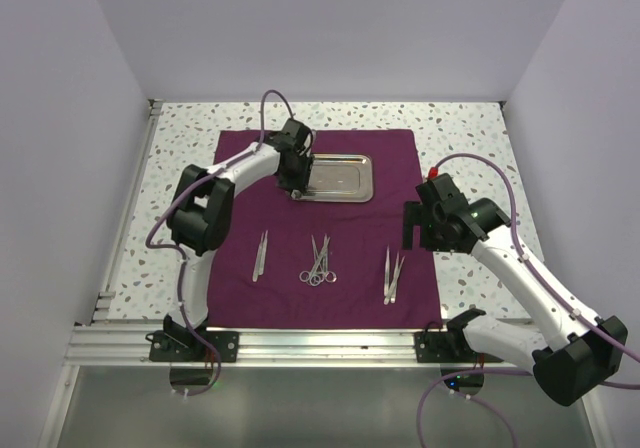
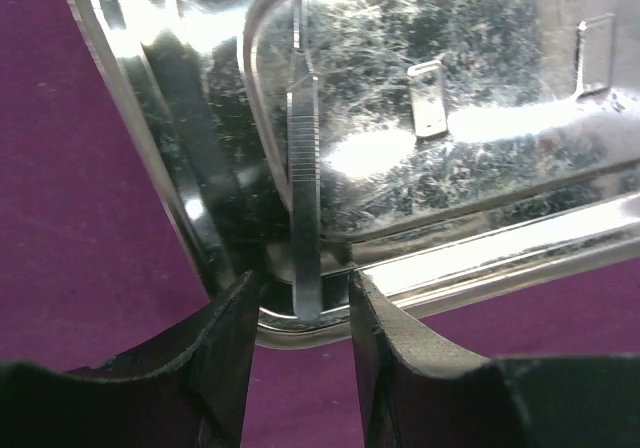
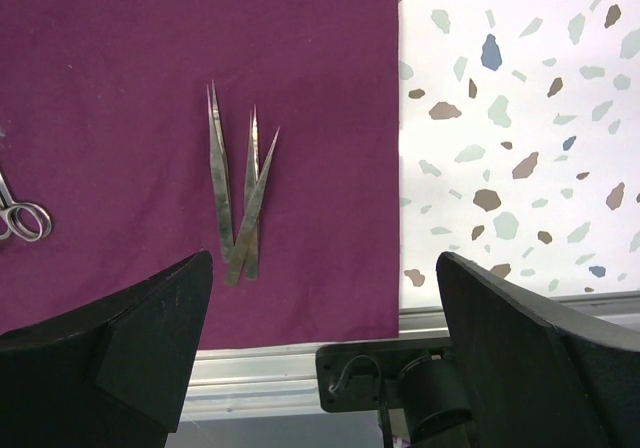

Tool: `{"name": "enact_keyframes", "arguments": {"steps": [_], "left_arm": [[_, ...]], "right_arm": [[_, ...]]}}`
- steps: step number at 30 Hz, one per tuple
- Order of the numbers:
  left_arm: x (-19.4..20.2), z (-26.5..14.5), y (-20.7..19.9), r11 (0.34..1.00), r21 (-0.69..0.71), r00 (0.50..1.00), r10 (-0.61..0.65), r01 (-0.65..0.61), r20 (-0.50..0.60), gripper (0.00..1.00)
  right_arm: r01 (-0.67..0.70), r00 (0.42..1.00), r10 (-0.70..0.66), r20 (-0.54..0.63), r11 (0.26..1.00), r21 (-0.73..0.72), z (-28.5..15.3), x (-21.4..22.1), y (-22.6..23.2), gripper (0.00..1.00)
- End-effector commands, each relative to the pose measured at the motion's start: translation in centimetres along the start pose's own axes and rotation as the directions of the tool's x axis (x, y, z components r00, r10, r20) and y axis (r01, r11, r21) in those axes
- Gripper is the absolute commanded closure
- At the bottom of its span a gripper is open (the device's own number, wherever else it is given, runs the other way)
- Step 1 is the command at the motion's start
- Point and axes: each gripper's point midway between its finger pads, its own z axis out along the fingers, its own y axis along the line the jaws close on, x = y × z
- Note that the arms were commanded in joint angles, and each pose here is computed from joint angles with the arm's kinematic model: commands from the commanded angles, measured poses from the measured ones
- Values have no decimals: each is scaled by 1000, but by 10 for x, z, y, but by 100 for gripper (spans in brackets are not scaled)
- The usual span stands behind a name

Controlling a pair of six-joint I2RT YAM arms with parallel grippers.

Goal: Open and lay out the surgical kit
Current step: Pick up the medical item from the container.

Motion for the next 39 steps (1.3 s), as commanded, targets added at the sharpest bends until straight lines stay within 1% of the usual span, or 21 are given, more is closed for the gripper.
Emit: {"name": "enact_keyframes", "arguments": {"steps": [1,7,15,18,22,23,26,29,35,38,39], "left_arm": [[-16,-26,19,996,-86,998,19,-13,66,55],[-14,-21,19,996,-83,998,37,-32,57,56],[-5,-11,-4,994,8,993,113,-113,27,58],[-2,-8,-8,992,7,991,128,-129,23,58],[5,-1,-7,991,-5,991,137,-137,-12,58],[6,4,-1,988,-51,989,145,-146,-19,58],[18,12,10,979,-124,986,151,-159,-78,59],[25,17,19,975,-167,986,133,-149,-106,60],[28,23,16,979,-151,987,120,-136,-111,60],[38,31,10,985,-111,982,116,-133,-146,69],[42,33,10,986,-104,981,112,-130,-156,74]], "right_arm": [[-13,1000,13,-3,1000,-19,-3,2,2,2],[-9,1000,9,-8,1000,-13,-2,2,1,2],[0,1000,0,-21,1000,-3,1,3,1,2],[1,1000,-1,-25,1000,0,3,3,1,2],[-1,1000,1,-22,1000,1,2,4,1,2],[-1,1000,1,-22,1000,1,2,4,1,2],[-3,1000,3,-20,1000,2,2,3,0,2],[-4,1000,4,-19,1000,4,1,3,-1,2],[-5,1000,5,-16,1000,4,1,3,-1,2],[-1,1000,1,-18,1000,4,1,3,0,2],[-2,1000,2,-16,1000,5,2,3,-1,2]]}}
